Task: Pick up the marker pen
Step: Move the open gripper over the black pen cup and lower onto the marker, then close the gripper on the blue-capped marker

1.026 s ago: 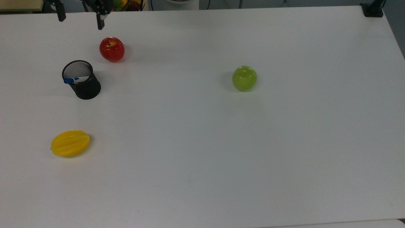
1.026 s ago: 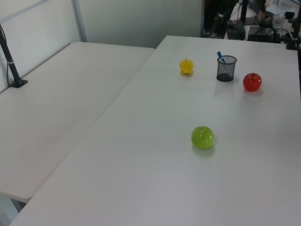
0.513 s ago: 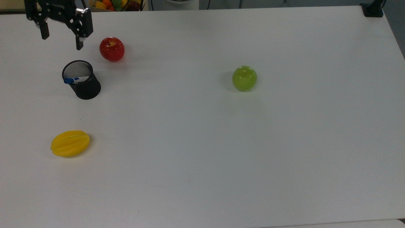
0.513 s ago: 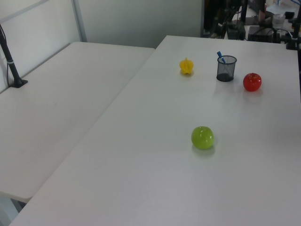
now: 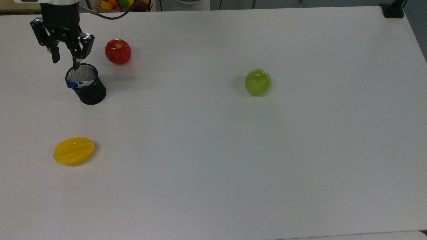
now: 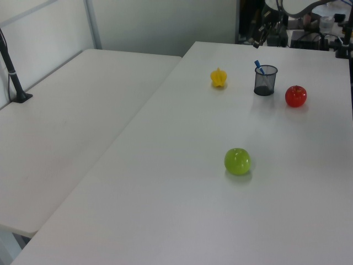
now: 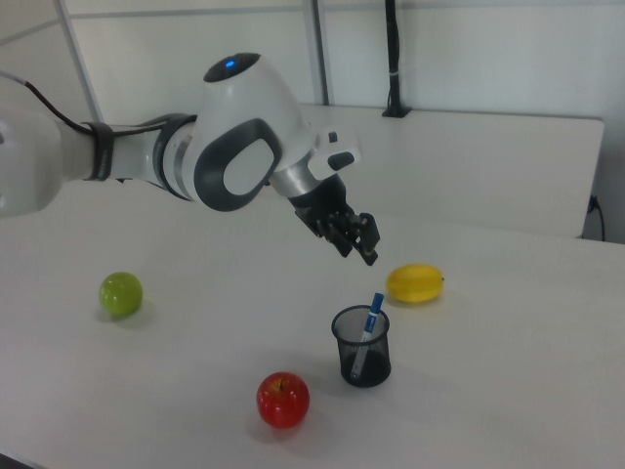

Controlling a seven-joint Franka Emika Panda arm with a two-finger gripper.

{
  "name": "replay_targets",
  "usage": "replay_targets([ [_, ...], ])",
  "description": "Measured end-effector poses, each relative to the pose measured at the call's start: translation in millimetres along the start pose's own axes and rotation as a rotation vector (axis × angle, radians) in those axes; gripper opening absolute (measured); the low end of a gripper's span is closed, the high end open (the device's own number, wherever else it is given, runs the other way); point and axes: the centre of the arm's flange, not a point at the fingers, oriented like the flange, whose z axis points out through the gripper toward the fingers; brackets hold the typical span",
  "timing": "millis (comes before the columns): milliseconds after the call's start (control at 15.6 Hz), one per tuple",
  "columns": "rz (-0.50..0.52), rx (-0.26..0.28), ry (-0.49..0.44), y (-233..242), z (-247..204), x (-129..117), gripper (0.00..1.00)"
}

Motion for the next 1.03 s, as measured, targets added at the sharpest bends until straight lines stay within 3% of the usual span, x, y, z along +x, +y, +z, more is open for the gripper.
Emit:
replay_targets([
  [385,-0.016,-0.032,-0.014,1.3,42.0,-4.1,0.48],
  [641,-0.045,-0.064,-0.036,4.7,55.0,-8.0,0.48],
  [1026,-0.06,-0.068,-0.017,-0.7,81.4,-17.4,0.48],
])
